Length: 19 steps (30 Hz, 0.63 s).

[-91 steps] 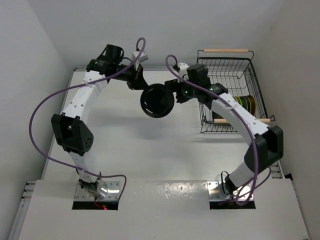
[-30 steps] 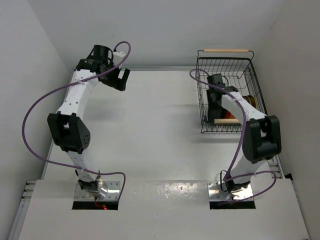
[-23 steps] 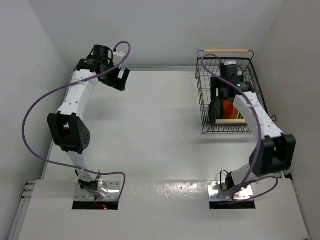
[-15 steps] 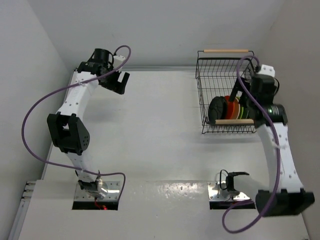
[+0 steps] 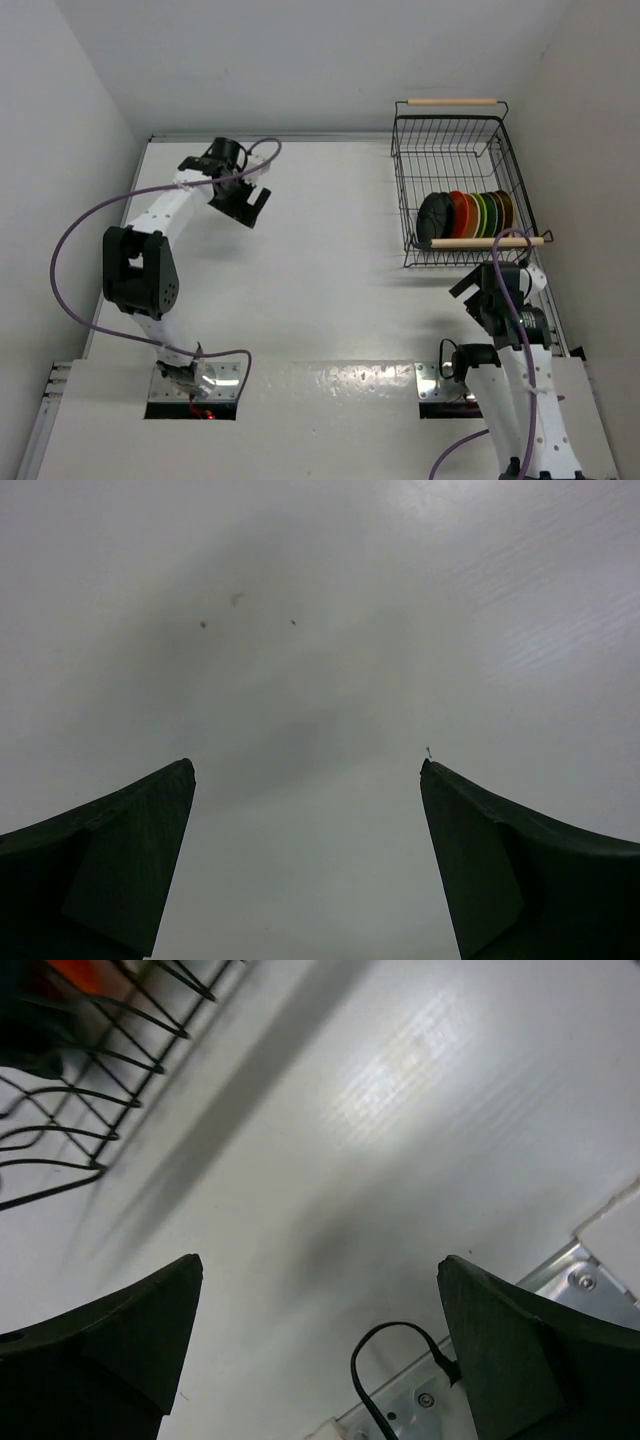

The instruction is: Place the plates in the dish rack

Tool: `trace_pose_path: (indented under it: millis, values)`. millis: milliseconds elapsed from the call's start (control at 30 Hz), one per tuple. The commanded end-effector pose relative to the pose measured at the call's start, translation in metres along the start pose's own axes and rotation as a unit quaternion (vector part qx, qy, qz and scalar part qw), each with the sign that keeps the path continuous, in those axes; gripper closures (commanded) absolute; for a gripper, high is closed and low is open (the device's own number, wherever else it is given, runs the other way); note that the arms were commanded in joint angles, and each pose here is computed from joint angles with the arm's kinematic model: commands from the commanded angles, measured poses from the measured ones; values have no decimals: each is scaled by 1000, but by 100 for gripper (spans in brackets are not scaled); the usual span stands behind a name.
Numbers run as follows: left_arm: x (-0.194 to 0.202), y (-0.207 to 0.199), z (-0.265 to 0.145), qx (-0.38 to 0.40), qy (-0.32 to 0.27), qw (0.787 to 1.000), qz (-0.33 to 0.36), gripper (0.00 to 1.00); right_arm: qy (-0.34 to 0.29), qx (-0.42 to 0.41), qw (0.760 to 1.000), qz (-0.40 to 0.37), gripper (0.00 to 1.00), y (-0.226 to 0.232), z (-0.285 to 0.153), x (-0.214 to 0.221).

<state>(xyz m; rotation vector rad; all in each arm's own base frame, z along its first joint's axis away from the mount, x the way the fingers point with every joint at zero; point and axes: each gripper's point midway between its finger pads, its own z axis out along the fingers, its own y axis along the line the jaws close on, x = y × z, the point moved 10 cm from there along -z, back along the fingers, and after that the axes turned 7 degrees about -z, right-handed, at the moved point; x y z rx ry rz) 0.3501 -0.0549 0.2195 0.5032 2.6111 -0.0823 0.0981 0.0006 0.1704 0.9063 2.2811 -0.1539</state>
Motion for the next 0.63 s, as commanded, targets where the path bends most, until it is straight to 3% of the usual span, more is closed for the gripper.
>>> trace_pose_path:
  millis: [0, 200, 600]
  values:
    - [25, -8, -4, -16, 0, 999, 41, 0, 11, 19, 997, 75, 0, -1, 7, 11]
    - [69, -11, 5, -62, 29, 996, 57, 0, 19, 9, 997, 74, 0, -3, 19, 24]
    - [64, -28, 6, -60, 9, 995, 73, 0, 12, -7, 999, 47, 0, 1, 22, 20]
